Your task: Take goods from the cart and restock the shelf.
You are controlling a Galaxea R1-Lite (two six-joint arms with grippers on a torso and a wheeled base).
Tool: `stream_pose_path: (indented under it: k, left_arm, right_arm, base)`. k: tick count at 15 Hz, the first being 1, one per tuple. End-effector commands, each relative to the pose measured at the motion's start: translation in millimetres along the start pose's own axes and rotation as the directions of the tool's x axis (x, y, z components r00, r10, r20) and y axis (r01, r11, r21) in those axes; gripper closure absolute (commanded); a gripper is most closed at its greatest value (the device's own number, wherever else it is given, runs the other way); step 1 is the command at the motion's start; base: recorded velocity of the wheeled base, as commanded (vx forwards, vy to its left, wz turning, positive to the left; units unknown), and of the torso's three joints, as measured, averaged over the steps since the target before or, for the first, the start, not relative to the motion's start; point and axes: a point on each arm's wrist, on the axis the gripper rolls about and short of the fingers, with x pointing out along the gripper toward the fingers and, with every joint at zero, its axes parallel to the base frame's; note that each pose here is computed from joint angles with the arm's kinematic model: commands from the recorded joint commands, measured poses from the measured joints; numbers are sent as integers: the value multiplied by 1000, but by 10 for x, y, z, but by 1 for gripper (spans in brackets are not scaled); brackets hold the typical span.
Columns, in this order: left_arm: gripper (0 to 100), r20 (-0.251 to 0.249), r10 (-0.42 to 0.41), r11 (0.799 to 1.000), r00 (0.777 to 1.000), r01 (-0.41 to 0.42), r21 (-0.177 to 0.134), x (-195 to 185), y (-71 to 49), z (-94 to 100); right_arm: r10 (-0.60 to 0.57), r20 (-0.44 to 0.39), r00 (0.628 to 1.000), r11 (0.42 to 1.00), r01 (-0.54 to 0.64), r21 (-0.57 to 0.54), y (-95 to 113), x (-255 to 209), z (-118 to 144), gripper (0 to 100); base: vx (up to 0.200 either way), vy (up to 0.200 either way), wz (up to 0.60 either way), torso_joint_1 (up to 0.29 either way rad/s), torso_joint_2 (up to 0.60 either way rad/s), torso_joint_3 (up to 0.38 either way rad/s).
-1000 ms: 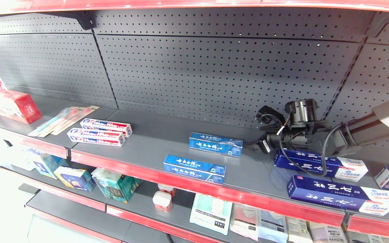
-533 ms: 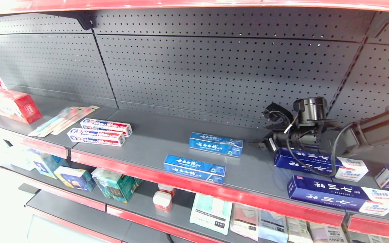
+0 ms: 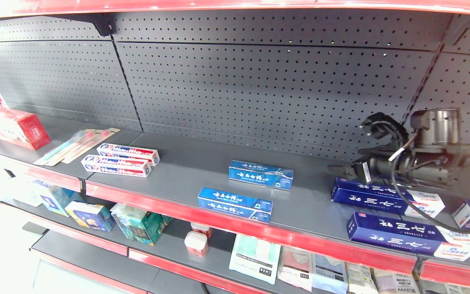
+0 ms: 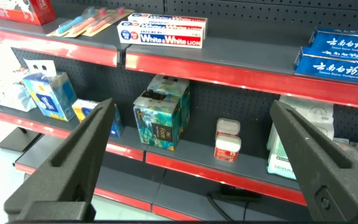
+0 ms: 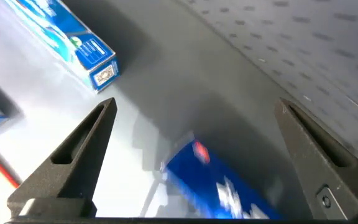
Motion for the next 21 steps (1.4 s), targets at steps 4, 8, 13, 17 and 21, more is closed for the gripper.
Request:
stream_pose_path:
  k: [4, 8, 13, 17, 21]
  left_arm:
    - [0, -1, 1, 1000, 1000, -1, 0, 1, 0, 0]
    - [0, -1, 1, 1000, 1000, -1, 0, 1, 0, 0]
    - [0, -1, 1, 1000, 1000, -1, 0, 1, 0, 0]
    - [0, -1, 1, 1000, 1000, -1, 1, 1, 0, 0]
    - [0, -2, 1, 1000, 1000, -1, 1, 1, 0, -1]
  right_arm:
    - [-261, 122, 958, 964, 252, 83, 237, -1584, -512, 0]
    - [-379, 194, 905, 925, 361, 120, 523, -2120, -1086, 0]
    - [-380, 340, 860, 924, 338, 178, 912, -2391, -1693, 0]
    - [-385, 325, 864, 920, 330, 213, 1057, -2457, -1974, 0]
    - [-390, 290, 874, 908, 313, 280, 1061, -2441, -2006, 0]
  base:
    - [0, 0, 0, 0, 0, 0]
    - [0, 0, 0, 0, 0, 0]
    - [0, 0, 0, 0, 0, 0]
    - [0, 0, 0, 0, 0, 0]
    - [0, 0, 0, 0, 0, 0]
